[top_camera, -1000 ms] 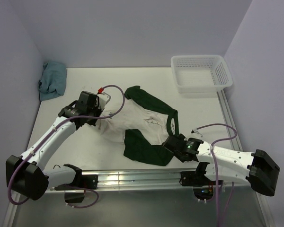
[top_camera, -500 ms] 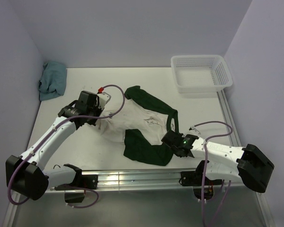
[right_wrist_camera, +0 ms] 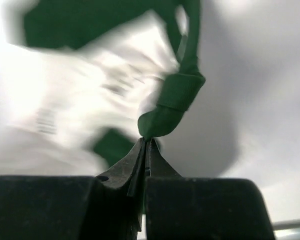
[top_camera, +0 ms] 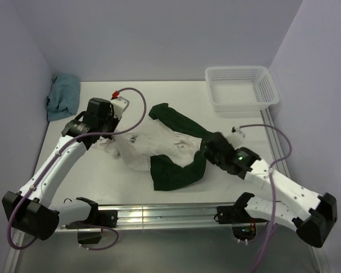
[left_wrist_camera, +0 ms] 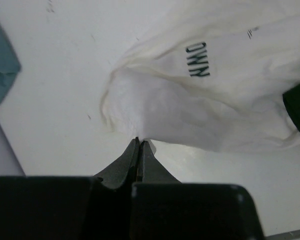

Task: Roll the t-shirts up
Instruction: Flatten the tshirt

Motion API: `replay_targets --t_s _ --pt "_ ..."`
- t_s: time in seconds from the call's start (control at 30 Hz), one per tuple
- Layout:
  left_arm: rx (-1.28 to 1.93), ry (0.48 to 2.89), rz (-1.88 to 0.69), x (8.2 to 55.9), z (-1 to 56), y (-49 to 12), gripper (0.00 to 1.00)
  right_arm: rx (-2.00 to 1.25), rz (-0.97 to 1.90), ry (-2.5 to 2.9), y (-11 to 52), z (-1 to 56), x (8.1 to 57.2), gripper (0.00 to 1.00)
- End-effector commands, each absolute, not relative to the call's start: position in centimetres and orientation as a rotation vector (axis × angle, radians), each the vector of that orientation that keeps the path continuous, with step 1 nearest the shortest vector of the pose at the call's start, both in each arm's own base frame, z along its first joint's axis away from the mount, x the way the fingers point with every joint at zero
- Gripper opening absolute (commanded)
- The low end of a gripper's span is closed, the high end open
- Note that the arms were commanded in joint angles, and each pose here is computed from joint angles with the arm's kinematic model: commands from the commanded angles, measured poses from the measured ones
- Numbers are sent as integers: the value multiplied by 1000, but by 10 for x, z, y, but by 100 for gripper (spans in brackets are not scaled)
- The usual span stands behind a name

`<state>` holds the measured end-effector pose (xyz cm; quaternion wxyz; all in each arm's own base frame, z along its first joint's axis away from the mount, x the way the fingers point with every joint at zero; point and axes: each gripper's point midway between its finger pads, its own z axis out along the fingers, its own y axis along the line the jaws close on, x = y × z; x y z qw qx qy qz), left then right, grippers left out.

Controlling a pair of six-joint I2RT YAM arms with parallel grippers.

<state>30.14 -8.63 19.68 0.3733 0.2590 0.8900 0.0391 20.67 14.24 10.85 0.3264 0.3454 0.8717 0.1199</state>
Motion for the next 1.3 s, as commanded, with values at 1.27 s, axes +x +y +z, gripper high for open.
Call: replay_targets --t_s 1.27 --pt "137 1860 186 428 460 31 0 463 590 1712 132 504 378 0"
